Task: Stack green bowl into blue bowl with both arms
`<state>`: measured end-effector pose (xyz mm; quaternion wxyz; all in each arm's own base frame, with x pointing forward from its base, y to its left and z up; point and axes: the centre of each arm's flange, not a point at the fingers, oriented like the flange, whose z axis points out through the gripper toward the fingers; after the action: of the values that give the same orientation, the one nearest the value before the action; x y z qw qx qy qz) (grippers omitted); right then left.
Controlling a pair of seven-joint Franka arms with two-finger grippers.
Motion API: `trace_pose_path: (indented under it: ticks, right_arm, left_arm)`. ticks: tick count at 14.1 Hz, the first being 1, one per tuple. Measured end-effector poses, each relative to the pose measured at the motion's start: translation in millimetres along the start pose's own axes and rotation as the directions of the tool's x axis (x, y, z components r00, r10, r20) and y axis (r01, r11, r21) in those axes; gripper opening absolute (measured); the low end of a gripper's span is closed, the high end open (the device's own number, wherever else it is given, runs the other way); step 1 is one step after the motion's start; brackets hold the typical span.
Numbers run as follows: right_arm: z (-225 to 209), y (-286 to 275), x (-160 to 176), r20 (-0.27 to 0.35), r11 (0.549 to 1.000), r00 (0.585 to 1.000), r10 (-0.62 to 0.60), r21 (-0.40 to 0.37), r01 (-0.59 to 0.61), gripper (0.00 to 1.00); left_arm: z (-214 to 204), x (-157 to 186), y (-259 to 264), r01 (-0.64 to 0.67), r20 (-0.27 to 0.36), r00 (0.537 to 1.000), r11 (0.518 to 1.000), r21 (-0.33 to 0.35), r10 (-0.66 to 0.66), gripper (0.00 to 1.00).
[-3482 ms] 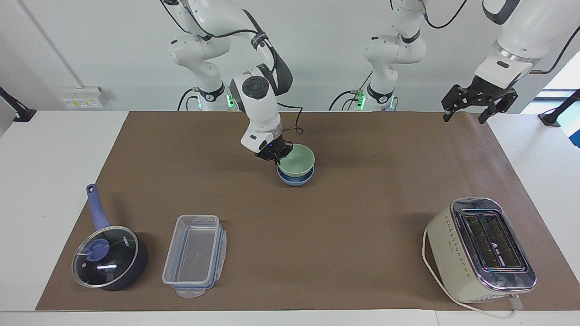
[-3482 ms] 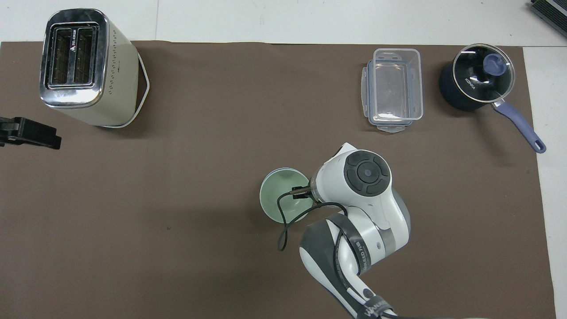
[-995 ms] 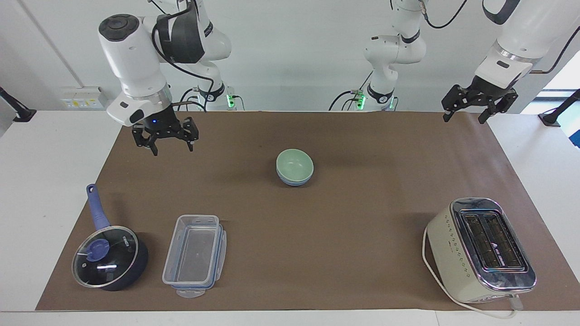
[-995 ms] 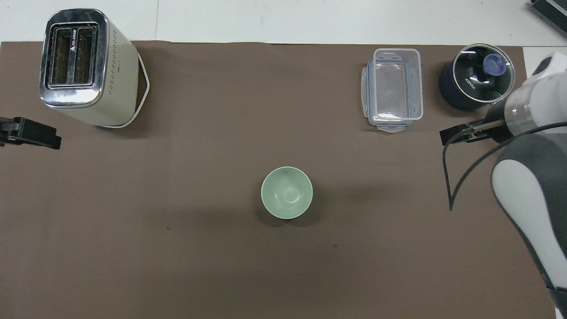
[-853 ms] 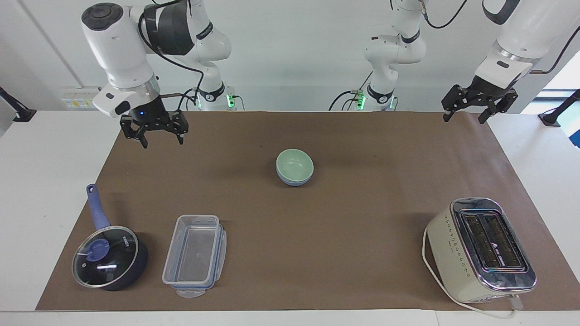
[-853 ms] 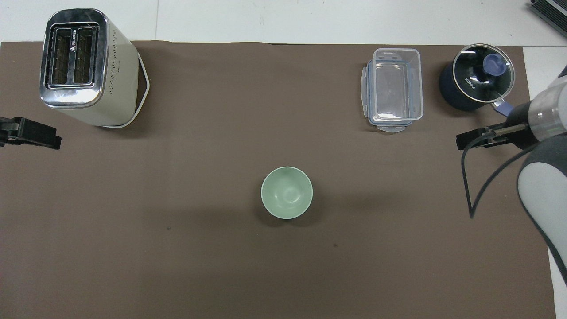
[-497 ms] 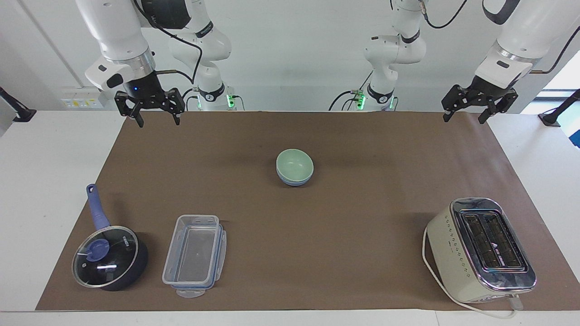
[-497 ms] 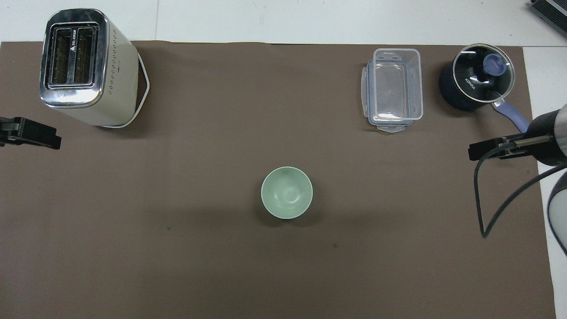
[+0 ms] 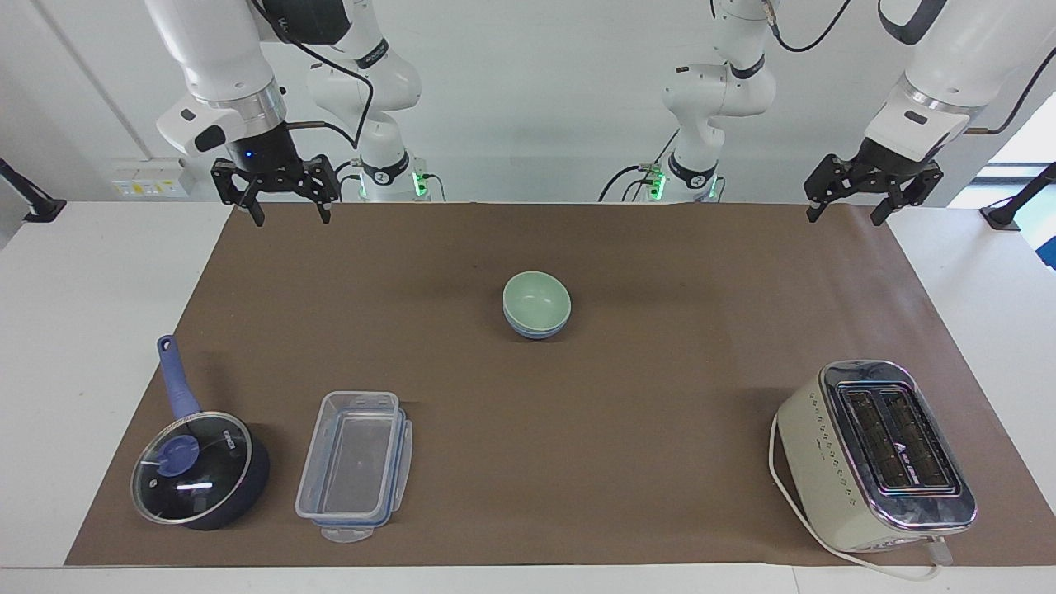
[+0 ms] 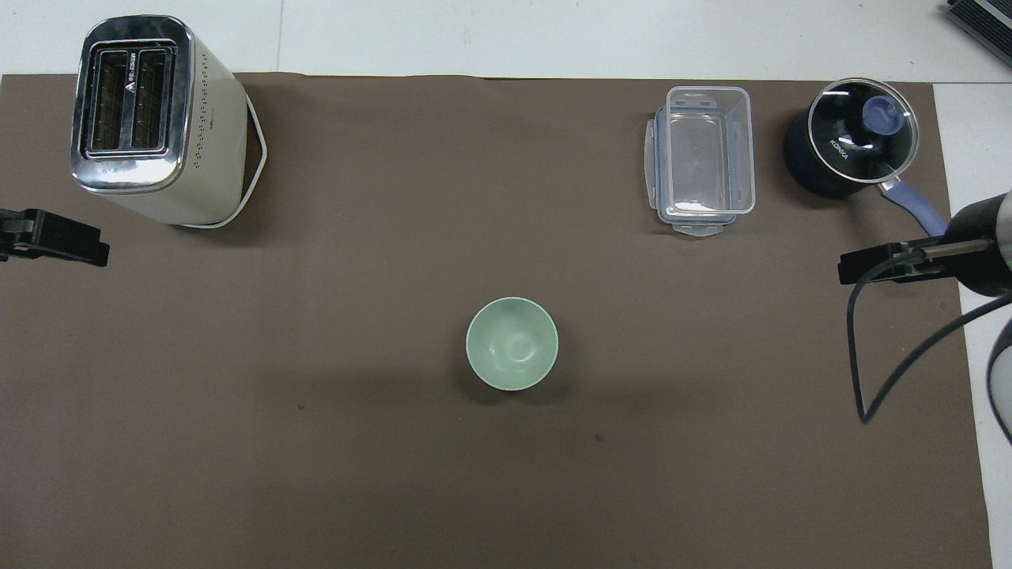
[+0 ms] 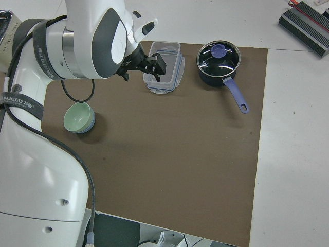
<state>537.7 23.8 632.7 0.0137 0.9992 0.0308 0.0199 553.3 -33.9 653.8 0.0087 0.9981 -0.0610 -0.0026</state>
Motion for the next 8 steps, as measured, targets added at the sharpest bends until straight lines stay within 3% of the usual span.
trace_pose_path:
  ticks: [8]
  right_arm:
    - [-4,20,-4,0.019,0.999,0.999,0.038,0.001,-0.038,1.00]
  left_arm:
    - [0,0,0,0.000,0.000,1.000,1.000,0.000,0.000,1.00]
